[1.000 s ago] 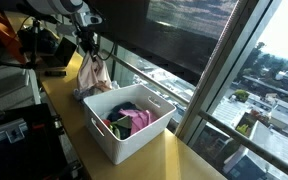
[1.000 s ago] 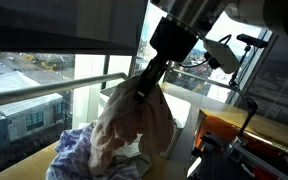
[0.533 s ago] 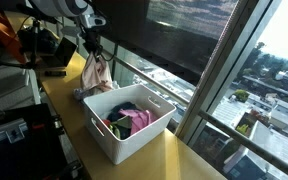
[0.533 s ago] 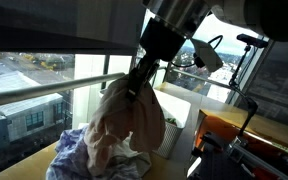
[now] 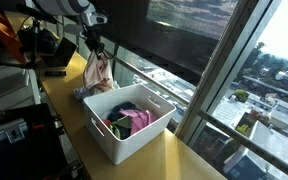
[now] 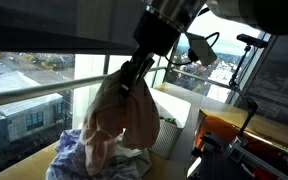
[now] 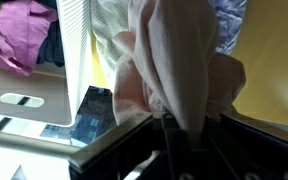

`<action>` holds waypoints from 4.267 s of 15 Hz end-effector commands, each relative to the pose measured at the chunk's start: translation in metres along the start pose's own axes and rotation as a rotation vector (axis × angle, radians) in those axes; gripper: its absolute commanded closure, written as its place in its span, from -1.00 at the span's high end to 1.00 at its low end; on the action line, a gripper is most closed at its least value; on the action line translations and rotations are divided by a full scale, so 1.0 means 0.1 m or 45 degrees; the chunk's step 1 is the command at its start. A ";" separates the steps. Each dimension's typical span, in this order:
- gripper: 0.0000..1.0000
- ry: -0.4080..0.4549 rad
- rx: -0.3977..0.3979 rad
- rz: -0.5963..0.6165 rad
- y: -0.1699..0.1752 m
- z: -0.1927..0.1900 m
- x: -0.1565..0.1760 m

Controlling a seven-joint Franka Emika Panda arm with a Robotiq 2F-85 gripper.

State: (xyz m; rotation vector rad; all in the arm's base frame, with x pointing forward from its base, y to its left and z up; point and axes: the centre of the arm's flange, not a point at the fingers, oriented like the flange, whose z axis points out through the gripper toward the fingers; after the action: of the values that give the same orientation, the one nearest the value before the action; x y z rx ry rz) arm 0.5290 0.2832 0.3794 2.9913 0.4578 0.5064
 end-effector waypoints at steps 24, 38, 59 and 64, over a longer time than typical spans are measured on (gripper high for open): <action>1.00 -0.098 -0.164 0.429 2.06 1.18 0.31; 1.00 -0.381 -0.240 0.605 2.60 2.72 -0.45; -1.00 -0.418 -0.182 0.619 2.44 2.60 -0.41; -1.00 -0.309 -0.118 0.643 2.53 1.88 -0.04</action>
State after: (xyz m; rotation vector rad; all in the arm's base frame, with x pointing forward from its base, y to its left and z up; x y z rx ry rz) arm 0.6590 0.0354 0.1727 2.9531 -0.3365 0.1401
